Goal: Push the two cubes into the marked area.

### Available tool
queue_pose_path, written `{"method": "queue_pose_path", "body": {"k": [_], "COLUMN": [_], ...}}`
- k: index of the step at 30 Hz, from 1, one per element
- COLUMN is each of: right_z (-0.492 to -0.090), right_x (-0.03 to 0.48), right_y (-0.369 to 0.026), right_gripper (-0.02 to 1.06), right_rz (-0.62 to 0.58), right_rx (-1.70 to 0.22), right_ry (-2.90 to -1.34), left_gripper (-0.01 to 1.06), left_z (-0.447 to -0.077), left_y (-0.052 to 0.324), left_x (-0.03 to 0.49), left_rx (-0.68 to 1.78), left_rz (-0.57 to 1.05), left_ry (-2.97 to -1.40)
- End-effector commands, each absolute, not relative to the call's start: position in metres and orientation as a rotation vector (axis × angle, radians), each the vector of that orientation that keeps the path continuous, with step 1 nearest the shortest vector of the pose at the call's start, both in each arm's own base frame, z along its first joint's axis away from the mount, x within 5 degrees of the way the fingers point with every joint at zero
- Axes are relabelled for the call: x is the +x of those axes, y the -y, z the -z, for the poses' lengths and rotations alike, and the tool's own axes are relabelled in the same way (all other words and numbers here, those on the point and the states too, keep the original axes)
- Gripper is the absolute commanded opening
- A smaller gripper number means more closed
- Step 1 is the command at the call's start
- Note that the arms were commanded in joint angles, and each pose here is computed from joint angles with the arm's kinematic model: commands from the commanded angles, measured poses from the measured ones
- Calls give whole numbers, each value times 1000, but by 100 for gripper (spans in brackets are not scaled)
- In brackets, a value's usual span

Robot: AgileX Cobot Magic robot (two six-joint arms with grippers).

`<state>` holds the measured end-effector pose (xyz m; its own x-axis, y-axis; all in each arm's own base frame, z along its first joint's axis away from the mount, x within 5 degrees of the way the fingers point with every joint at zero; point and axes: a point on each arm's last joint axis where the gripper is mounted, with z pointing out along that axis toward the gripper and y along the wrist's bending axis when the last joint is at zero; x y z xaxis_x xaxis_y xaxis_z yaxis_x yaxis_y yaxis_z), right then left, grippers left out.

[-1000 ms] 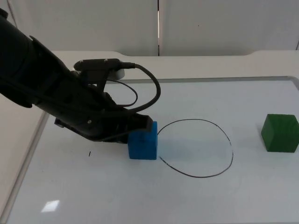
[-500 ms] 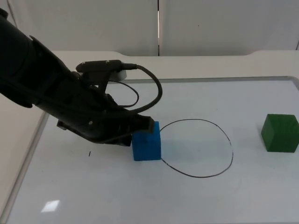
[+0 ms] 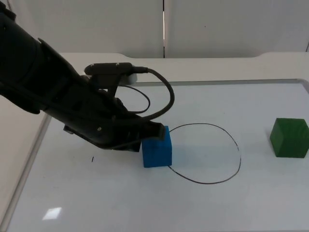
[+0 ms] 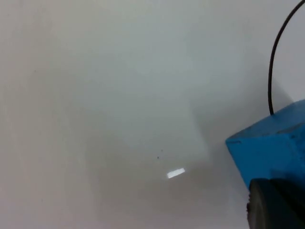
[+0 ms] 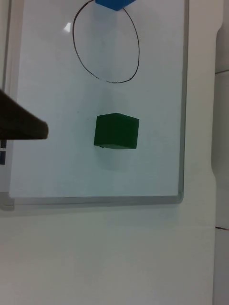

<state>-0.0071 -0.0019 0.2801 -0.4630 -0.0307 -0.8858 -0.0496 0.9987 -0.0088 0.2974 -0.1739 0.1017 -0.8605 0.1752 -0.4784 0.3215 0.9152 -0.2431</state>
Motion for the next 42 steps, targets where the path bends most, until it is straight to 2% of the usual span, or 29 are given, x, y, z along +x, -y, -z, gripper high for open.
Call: {"method": "queue_pose_path", "body": {"k": [1,19,25,42], "right_z": [-280,-280,-280,-280], "right_x": [-7,-7,-7,-7], "right_y": [2,2,2,2], "right_gripper": [105,105,105,105], "right_rz": [-24,-24,-24,-24], "right_rx": [-56,-56,-56,-56], "right_ry": [-2046,-2046,-2046,-2046], "left_gripper": [0,0,0,0], "left_z": [-103,-101,-85,-88], "left_y": [177,178,183,203], "left_x": [297,296,299,298], "left_rx": [351,355,366,434], "left_rz": [455,477,487,522], "left_ry": [-2616,-2631,-2674,-2649]}}
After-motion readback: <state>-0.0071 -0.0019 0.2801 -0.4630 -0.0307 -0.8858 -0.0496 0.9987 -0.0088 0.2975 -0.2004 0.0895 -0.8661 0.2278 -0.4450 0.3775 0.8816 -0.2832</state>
